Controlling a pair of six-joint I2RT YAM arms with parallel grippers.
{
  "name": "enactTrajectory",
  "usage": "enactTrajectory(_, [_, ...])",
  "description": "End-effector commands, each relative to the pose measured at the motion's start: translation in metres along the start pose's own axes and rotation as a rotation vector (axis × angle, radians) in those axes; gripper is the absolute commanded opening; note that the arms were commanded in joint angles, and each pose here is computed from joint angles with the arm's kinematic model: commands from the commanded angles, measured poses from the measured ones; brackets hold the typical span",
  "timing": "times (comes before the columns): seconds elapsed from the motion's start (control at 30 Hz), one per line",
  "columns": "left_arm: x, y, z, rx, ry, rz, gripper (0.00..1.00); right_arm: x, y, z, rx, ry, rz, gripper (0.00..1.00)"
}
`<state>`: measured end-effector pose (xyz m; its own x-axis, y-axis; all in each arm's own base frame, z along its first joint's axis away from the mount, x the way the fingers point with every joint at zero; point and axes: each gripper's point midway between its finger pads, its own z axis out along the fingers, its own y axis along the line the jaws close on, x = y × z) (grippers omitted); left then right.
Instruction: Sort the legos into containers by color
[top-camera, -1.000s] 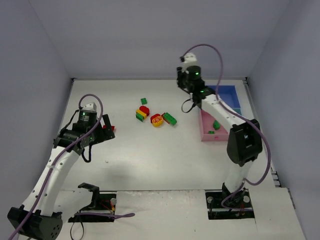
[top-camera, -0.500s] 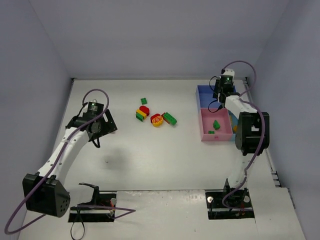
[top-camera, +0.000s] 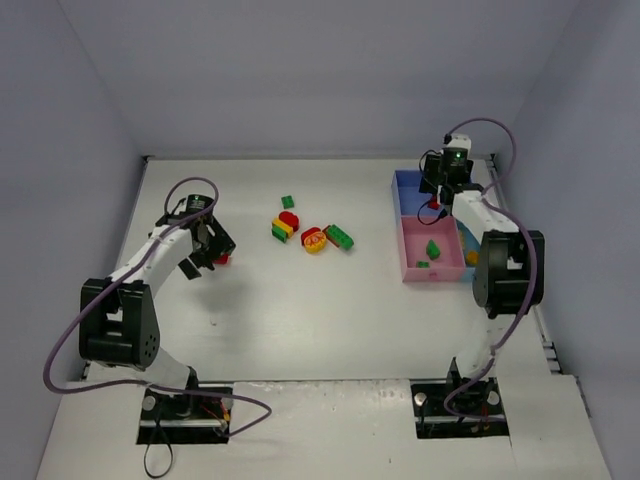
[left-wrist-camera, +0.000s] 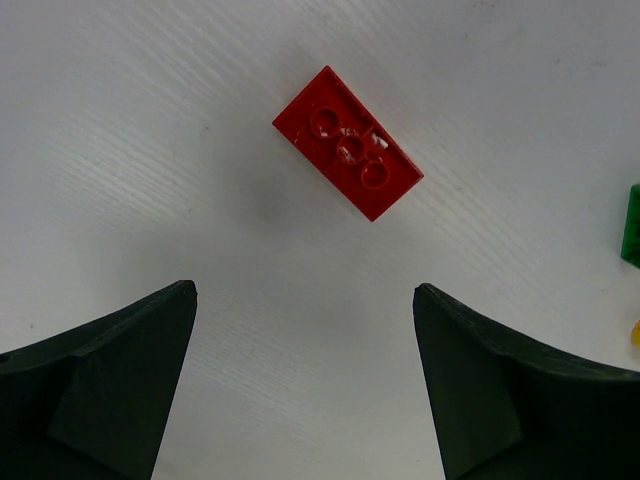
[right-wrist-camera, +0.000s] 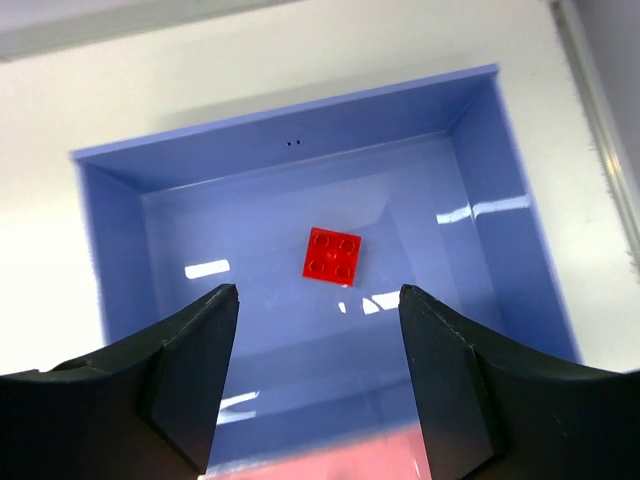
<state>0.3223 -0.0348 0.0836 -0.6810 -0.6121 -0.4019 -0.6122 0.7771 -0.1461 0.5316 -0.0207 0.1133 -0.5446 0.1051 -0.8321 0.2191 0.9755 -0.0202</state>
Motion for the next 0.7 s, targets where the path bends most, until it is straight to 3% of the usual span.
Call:
enactTrajectory(0.0, [-0.038, -0.025, -0.005, 0.043, -0.109, -0.12, 0.82, -0.059, 0.007, -0.049, -0.038, -0.158, 0.062, 0.62])
enactTrajectory(0.47, [-0.053, -0.01, 0.057, -0.118, -0.09, -0.217, 0.71, -0.041, 0.077, -0.152, -0.251, -0.232, -0.056, 0.62])
enactTrajectory(0.6, [-0.06, -0.014, 0.067, -0.112, -0.094, -0.207, 0.55, -0.03, 0.106, -0.183, -0.388, -0.241, -0.113, 0.63])
enactTrajectory(0.63, [-0.062, -0.015, 0.067, -0.107, -0.099, -0.208, 0.55, -0.026, 0.115, -0.189, -0.432, -0.238, -0.122, 0.63])
enactTrajectory(0.67, [-0.061, -0.016, 0.068, -0.102, -0.097, -0.208, 0.47, -0.024, 0.12, -0.194, -0.459, -0.237, -0.13, 0.63])
